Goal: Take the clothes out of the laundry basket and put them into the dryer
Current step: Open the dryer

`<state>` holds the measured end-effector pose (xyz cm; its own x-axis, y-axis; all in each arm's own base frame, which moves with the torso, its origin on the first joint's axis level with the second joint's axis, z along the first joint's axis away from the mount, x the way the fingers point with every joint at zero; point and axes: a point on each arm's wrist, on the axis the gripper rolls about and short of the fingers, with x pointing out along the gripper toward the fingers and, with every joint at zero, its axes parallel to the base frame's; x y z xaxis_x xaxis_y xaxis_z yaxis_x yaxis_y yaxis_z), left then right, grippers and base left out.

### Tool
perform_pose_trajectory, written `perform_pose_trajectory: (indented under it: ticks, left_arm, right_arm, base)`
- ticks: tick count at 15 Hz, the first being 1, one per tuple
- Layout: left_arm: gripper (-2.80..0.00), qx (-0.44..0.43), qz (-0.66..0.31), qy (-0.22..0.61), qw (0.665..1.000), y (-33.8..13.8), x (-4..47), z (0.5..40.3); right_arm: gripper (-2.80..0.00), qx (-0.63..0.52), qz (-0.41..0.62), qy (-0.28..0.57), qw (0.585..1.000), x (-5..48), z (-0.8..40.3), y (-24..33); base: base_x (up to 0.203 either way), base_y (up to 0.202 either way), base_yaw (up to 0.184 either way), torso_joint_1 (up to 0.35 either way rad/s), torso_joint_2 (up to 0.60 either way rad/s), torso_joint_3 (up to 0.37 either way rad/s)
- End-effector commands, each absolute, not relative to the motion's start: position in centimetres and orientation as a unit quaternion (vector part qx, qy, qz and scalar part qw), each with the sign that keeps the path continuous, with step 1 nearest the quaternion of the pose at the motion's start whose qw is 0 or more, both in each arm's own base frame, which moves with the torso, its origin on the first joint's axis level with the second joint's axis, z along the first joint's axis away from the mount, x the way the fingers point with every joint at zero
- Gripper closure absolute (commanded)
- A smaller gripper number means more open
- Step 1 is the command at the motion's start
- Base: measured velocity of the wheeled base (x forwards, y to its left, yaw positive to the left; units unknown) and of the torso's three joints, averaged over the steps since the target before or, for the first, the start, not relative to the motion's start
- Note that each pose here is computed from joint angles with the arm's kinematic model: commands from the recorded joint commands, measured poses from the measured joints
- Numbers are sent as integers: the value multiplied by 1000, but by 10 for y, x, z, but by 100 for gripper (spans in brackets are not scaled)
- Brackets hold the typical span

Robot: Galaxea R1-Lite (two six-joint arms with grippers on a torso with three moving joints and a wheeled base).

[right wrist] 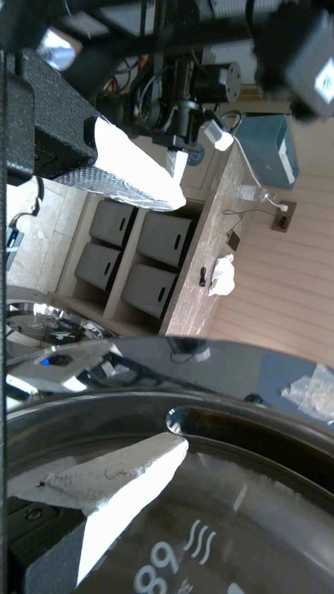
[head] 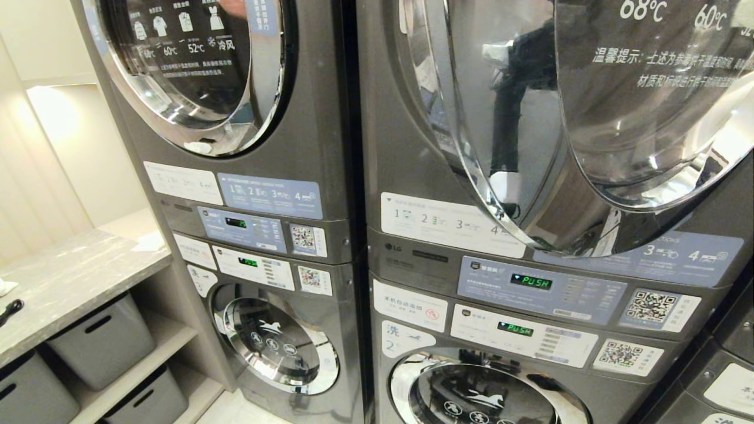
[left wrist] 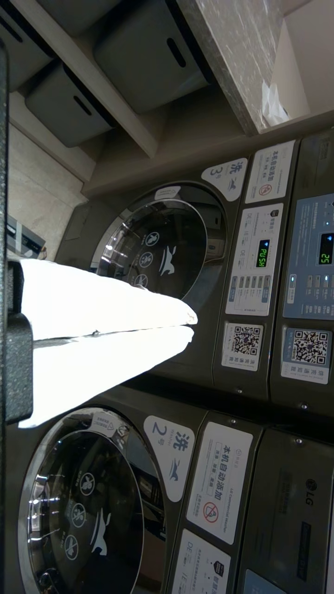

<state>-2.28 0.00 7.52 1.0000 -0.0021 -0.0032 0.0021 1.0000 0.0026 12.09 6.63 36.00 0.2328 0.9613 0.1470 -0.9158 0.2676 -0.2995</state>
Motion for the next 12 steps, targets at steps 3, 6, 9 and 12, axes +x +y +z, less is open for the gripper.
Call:
perform_pose_trajectory:
  ticks: [3,6,9,12]
  left_arm:
    - [0,2,-2,0,1000,0,-23,75]
    - [0,2,-1,0,1000,0,-23,75]
    - [0,2,-1,0,1000,0,-23,75]
    - [0,2,-1,0,1000,0,-23,75]
  right_arm:
    - [-280,-70,624,-133,767,154,358,96]
    - [-280,-69,634,-134,759,154,358,101]
    - [-280,-67,647,-137,747,155,361,110]
    - [-280,-65,650,-137,744,161,363,114]
  base:
    - [0,0,0,0,0,0]
    - [0,0,0,0,0,0]
    - [0,0,0,0,0,0]
    - [0,0,0,0,0,0]
